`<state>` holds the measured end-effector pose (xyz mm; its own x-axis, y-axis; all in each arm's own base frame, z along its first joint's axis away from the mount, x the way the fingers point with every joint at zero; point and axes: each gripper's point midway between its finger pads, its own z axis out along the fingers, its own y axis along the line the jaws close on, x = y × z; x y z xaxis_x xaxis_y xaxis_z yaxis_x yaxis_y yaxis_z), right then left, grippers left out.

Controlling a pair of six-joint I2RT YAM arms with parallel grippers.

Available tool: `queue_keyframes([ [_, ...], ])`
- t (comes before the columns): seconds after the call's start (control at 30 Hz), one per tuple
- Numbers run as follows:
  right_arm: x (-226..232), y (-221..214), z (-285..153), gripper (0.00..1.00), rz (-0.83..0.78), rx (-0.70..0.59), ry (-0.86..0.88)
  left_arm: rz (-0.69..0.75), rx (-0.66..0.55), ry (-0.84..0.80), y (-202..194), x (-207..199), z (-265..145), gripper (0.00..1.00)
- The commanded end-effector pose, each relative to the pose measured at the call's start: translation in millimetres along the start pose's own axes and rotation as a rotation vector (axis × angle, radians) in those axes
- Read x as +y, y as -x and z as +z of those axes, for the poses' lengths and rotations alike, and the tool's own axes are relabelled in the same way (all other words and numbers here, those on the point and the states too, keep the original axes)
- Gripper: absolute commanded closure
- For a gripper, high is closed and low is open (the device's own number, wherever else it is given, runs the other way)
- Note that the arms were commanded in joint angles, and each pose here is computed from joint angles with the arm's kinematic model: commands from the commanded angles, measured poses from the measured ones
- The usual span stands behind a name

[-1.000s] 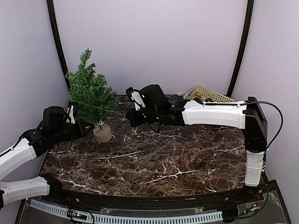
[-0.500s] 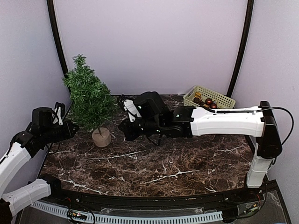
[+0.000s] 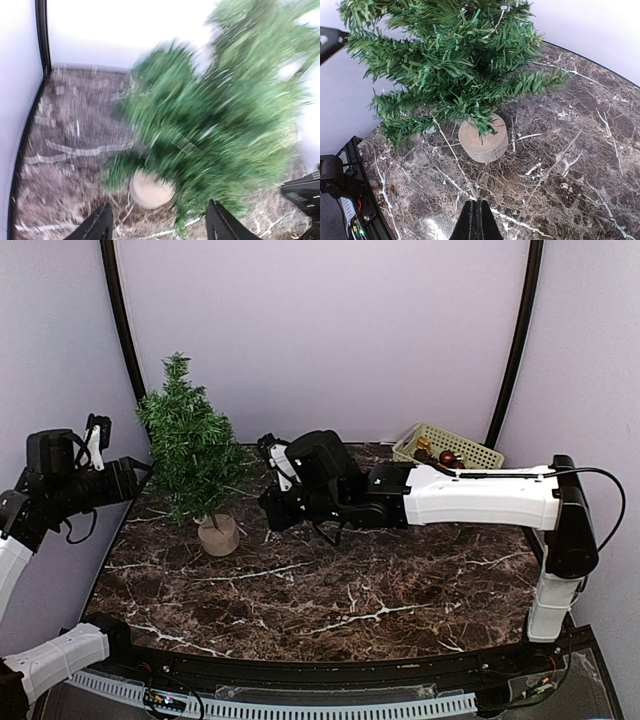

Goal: Decorate the small christmas tree
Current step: Wrap the side of the string light in the gap of the branches, then pick up the Christmas tree at the center of the board.

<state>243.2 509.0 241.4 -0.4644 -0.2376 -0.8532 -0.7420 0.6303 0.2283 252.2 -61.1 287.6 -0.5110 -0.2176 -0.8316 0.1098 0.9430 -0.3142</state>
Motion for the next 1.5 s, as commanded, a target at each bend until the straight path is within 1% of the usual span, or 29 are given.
queue_keyframes([
  [0.0, 0, 24, -12, 1.0, 0.002, -0.059, -0.006, 0.095, -0.03, -0.073, 34, -25, -30, 0.33],
  [0.1, -3, 25, -13, 1.0, 0.008, -0.063, -0.012, 0.126, -0.104, -0.215, 70, -59, -45, 0.31],
  [0.13, -3, 26, -14, 1.0, 0.011, -0.065, -0.013, 0.138, -0.113, -0.256, 74, -67, -47, 0.29],
  [0.2, -4, 27, -14, 1.0, 0.019, -0.072, -0.011, 0.159, -0.147, -0.292, 88, -76, -46, 0.25],
  [0.3, -2, 30, -16, 1.0, 0.026, -0.079, -0.002, 0.182, -0.158, -0.307, 101, -81, -35, 0.18],
  [0.4, -1, 32, -16, 1.0, 0.029, -0.085, 0.005, 0.216, -0.189, -0.333, 112, -88, -30, 0.14],
  [0.53, 1, 32, -13, 1.0, 0.029, -0.079, 0.015, 0.277, -0.248, -0.329, 134, -93, -30, 0.11],
  [0.67, 4, 30, -9, 1.0, 0.034, -0.071, 0.031, 0.306, -0.231, -0.337, 142, -97, -19, 0.1],
  [0.73, 6, 30, -7, 1.0, 0.038, -0.07, 0.041, 0.316, -0.213, -0.344, 142, -98, -9, 0.1],
  [0.93, 8, 26, -2, 1.0, 0.039, -0.057, 0.048, 0.349, -0.188, -0.347, 143, -98, 4, 0.09],
  [0.97, 8, 25, -2, 1.0, 0.038, -0.054, 0.047, 0.356, -0.194, -0.352, 144, -100, 2, 0.1],
  [1.03, 7, 25, -1, 1.0, 0.038, -0.052, 0.047, 0.364, -0.205, -0.354, 148, -101, 1, 0.14],
  [1.07, 7, 24, 0, 1.0, 0.038, -0.05, 0.046, 0.365, -0.21, -0.352, 150, -102, 1, 0.22],
  [1.13, 6, 23, 1, 1.0, 0.039, -0.045, 0.045, 0.38, -0.225, -0.339, 155, -101, -2, 0.31],
  [1.3, 8, 21, 3, 1.0, 0.043, -0.038, 0.053, 0.417, -0.242, -0.328, 165, -103, -5, 0.4],
  [1.47, 8, 20, 4, 1.0, 0.044, -0.035, 0.052, 0.413, -0.186, -0.32, 160, -100, 8, 0.46],
])
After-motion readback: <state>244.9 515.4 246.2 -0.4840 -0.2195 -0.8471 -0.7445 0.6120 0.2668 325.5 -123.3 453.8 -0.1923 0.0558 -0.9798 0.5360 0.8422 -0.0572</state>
